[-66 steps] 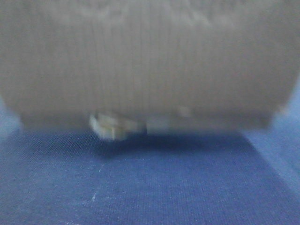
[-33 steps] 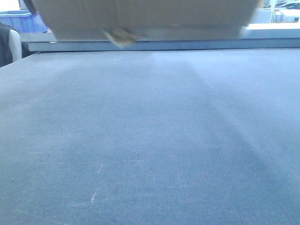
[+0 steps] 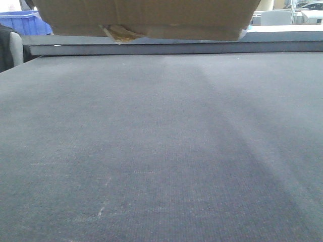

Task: Stack two boxes on right shelf middle
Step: 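Lift the box off the workbench with both grippers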

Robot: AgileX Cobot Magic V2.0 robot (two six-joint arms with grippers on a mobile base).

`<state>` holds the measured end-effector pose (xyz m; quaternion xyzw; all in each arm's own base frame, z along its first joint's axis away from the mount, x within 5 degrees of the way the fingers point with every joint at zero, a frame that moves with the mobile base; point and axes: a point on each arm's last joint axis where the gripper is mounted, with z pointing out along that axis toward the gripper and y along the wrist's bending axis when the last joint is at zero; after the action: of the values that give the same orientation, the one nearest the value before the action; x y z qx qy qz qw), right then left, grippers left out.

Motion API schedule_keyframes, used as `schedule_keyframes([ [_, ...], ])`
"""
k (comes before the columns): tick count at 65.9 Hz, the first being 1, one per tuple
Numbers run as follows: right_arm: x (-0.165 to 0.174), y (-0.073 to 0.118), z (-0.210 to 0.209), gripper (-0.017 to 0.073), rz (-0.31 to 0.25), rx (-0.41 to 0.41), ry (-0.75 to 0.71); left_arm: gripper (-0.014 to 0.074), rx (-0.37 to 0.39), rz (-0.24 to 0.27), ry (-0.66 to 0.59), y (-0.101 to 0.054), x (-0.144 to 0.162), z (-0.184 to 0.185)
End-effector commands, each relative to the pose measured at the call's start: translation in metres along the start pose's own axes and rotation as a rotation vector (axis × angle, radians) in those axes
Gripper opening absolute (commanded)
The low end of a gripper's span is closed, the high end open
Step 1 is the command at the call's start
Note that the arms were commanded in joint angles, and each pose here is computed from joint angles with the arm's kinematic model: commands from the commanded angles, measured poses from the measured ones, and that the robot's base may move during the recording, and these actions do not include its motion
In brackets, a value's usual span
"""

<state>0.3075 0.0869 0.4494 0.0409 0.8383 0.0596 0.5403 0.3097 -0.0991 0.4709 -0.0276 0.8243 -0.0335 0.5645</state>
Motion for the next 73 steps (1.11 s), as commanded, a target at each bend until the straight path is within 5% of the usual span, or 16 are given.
schedule_keyframes([
  [1,-0.011,-0.005,-0.006,-0.0159,-0.030,0.021,-0.072,-0.0111,0.033,-0.017,-0.062,0.000,-0.010,-0.008],
  [31,-0.014,-0.012,-0.005,-0.0159,-0.054,0.057,-0.089,-0.0111,0.034,0.084,-0.079,-0.008,-0.010,-0.011],
  [73,-0.022,-0.005,-0.006,-0.0159,-0.059,-0.014,-0.185,-0.0111,0.030,0.082,-0.071,-0.007,-0.009,-0.011],
])
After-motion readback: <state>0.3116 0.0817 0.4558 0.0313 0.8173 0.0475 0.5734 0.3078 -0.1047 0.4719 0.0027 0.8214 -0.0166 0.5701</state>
